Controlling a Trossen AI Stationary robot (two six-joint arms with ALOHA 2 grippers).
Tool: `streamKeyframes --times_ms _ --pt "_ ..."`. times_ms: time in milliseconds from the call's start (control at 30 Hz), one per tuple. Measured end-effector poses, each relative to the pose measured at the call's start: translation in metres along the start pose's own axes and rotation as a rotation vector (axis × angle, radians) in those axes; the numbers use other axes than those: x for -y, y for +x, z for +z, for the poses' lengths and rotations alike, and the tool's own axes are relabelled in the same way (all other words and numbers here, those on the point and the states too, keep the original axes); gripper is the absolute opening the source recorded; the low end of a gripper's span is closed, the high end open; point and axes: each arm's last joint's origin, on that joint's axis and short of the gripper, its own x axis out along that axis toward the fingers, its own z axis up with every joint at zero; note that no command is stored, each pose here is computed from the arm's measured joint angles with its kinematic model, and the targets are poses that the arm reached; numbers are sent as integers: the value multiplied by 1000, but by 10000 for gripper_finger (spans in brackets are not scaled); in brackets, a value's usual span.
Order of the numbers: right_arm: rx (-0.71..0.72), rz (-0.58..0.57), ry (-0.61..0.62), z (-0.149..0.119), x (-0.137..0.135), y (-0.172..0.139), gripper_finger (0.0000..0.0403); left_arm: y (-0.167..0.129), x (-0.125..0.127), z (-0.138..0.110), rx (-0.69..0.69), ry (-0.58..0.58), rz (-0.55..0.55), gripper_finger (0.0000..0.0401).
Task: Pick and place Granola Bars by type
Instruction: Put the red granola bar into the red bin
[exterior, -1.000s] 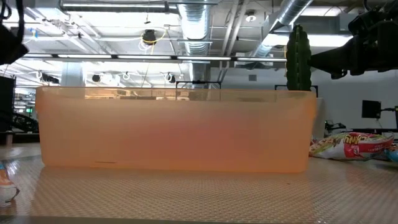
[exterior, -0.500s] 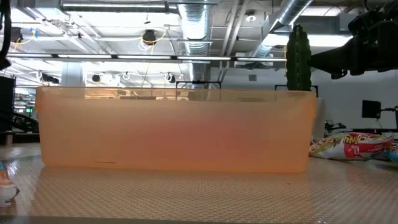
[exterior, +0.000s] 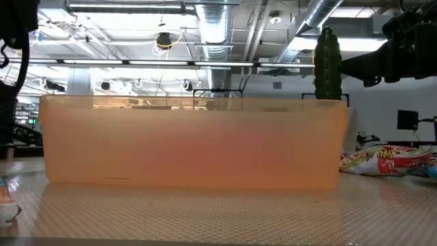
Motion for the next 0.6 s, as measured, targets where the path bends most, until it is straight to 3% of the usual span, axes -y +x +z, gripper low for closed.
streamKeyframes --times_ms 233,600 --pt "0 0 0 0 0 0 102 16 0 8 -26 28 -66 215" --pt "0 1 0 0 0 0 102 18 0 10 -5 52 -81 204"
